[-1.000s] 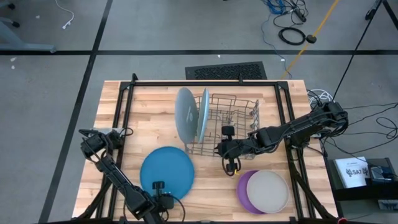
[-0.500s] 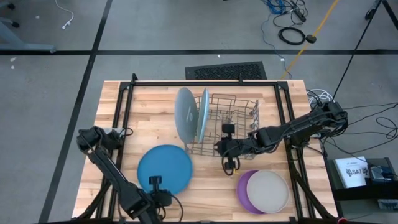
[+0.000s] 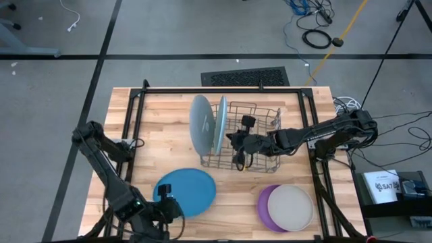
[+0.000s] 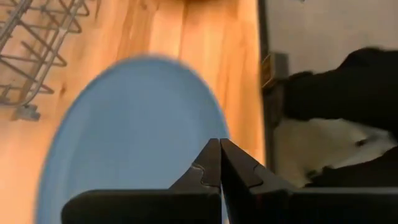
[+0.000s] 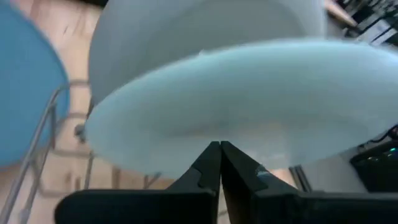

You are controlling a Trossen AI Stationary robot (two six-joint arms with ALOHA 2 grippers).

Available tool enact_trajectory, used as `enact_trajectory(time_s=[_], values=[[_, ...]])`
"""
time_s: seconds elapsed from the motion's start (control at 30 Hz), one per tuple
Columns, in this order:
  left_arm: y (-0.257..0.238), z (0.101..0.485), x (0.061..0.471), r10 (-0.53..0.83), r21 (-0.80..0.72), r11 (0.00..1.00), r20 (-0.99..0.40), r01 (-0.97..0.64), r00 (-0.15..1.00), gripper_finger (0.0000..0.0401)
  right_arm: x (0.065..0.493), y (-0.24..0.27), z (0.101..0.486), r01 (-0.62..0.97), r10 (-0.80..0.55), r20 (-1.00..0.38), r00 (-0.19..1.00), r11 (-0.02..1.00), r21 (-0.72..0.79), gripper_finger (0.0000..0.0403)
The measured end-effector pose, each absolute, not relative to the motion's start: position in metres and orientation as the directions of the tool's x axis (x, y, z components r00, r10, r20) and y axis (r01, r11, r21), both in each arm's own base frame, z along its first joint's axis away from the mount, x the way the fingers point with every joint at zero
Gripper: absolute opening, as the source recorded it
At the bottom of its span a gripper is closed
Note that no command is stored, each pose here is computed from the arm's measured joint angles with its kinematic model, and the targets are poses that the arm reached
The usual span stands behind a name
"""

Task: Sort dishes
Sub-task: Put the dark blue plate into the dish rack

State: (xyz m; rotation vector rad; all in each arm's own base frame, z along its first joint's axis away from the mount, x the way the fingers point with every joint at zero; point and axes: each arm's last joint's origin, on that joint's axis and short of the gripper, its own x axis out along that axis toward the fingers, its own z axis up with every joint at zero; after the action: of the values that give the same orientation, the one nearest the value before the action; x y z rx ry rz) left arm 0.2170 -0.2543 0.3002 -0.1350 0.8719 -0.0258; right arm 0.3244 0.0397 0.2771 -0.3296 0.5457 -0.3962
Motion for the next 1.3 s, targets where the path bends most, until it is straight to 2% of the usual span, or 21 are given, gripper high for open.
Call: enact_trajectory(time_s=[0.17,0.3,0.4,0.57,0.73,0.9,1.03,1.3], values=[[-0.245,0.328,0.211,-0.136,-0.225,0.974,-0.675,-0.028,0.725,0.0001,0.328,0.029,0.282,0.347,-0.501,-0.378,0.779,0.846,-0.405,0.0002],[-0.242,0.342,0.209,-0.166,-0.227,0.973,-0.617,0.028,0.769,0.0001,0.330,0.023,0.286,0.367,-0.513,-0.350,0.784,0.837,-0.406,0.0001],[-0.240,0.342,0.207,-0.170,-0.208,0.977,-0.627,0.047,0.760,0.0001,0.331,0.020,0.288,0.367,-0.514,-0.334,0.790,0.833,-0.414,0.0001],[-0.247,0.323,0.213,-0.128,-0.114,0.991,-0.681,0.069,0.721,0.0001,0.334,0.018,0.291,0.328,-0.471,-0.315,0.824,0.849,-0.414,0.0001],[-0.258,0.286,0.224,-0.066,-0.022,0.997,-0.779,0.079,0.623,0.0000,0.335,0.011,0.294,0.327,-0.466,-0.293,0.835,0.848,-0.417,0.0000],[-0.269,0.249,0.239,-0.030,0.005,0.998,-0.844,0.064,0.536,0.0002,0.336,0.007,0.293,0.303,-0.426,-0.304,0.852,0.875,-0.378,0.0000],[-0.276,0.225,0.245,-0.032,0.003,0.997,-0.889,0.075,0.457,0.0033,0.337,0.008,0.293,0.264,-0.386,-0.310,0.869,0.891,-0.370,0.0000],[-0.285,0.191,0.253,-0.040,-0.013,0.997,-0.932,0.077,0.359,0.0141,0.344,0.000,0.286,0.152,-0.273,-0.333,0.903,0.925,-0.347,0.0000]])
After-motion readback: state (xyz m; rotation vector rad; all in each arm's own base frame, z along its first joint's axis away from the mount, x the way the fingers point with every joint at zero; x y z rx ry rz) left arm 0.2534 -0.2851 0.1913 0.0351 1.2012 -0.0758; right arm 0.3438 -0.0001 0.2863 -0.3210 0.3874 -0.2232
